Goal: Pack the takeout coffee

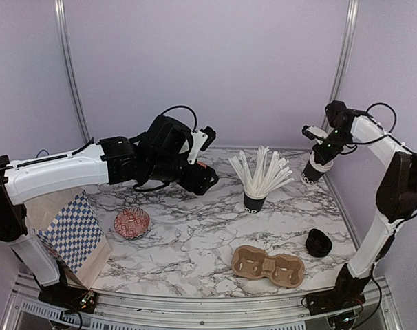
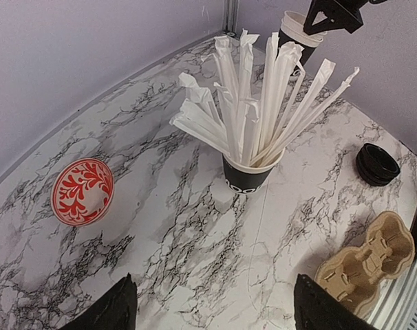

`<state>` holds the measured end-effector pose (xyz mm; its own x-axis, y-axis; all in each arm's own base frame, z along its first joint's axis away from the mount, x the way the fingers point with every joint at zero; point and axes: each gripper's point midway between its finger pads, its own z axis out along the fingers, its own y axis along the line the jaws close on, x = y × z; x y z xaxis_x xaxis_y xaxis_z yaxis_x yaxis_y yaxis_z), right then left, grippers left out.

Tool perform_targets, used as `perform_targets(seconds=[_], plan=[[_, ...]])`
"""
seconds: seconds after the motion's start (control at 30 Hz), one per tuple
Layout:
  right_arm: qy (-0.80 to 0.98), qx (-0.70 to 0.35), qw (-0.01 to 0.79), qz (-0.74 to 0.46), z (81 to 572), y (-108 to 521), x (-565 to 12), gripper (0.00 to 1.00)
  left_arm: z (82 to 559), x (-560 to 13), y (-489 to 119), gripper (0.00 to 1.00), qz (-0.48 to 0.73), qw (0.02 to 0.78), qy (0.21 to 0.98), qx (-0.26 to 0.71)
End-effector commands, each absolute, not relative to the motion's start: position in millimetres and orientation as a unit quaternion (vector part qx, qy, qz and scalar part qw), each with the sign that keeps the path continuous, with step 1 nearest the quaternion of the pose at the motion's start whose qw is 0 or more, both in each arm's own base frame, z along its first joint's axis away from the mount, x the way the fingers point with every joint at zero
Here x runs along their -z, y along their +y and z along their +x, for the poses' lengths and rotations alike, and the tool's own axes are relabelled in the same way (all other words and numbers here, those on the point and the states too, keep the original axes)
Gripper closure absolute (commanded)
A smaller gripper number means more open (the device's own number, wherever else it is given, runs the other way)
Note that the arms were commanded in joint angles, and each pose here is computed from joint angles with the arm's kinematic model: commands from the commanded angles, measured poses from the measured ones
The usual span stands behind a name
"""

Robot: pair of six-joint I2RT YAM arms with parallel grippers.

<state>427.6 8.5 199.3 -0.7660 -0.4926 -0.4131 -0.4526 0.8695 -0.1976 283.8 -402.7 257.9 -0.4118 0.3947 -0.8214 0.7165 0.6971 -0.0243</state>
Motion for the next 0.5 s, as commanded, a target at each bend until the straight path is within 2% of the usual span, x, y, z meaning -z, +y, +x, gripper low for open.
perform_targets(seconds=[0.0,0.03,0.1,0.17,0.2,0.23,0.27,0.3,0.33,0.37,0.4,0.43,0.47], plan=[[0.935,0.03,0.205,-0.287,412.9,9.4,-186.9,1.0,283.5,-255.7,-411.5,0.21,0.347,0.422,0.814,0.198],[0.934,-0.044,0.219,-0.279,414.2,11.9,-191.8,1.0,283.5,-256.7,-412.5,0.21,0.348,0.423,0.813,0.199],[0.954,0.079,0.189,-0.217,431.2,-37.4,-175.7,1.0,284.1,-259.5,-413.1,0.21,0.348,0.425,0.811,0.2],[0.941,-0.057,0.194,-0.272,418.1,-6.6,-178.5,1.0,284.6,-262.2,-413.3,0.21,0.348,0.428,0.81,0.2],[0.954,-0.016,0.206,-0.219,431.4,-27.6,-187.7,1.0,284.6,-263.1,-413.1,0.21,0.349,0.429,0.809,0.2],[0.955,0.079,0.195,-0.21,436.2,-49.6,-185.0,1.0,284.7,-263.8,-412.7,0.21,0.348,0.43,0.809,0.199],[0.945,0.072,0.189,-0.256,431.0,-33.7,-182.6,1.0,284.7,-264.6,-412.4,0.21,0.348,0.431,0.808,0.199],[0.932,-0.02,0.202,-0.299,422.1,-1.7,-191.2,1.0,284.7,-264.4,-412.8,0.21,0.348,0.43,0.808,0.2],[0.94,-0.023,0.212,-0.267,426.7,-6.9,-198.7,1.0,284.3,-264.9,-413.7,0.21,0.349,0.43,0.808,0.201],[0.949,0.063,0.208,-0.229,436.6,-32.0,-197.6,1.0,284.3,-264.6,-414.4,0.21,0.35,0.43,0.808,0.201],[0.942,0.089,0.198,-0.255,435.0,-30.8,-192.4,1.0,284.4,-264.6,-414.9,0.21,0.35,0.43,0.808,0.202],[0.931,0.005,0.194,-0.309,421.7,-2.6,-191.8,1.0,284.7,-264.6,-416.2,0.21,0.35,0.429,0.808,0.203],[0.925,-0.067,0.209,-0.31,416.1,13.1,-203.7,1.0,284.5,-263.4,-417.7,0.21,0.351,0.427,0.808,0.205]])
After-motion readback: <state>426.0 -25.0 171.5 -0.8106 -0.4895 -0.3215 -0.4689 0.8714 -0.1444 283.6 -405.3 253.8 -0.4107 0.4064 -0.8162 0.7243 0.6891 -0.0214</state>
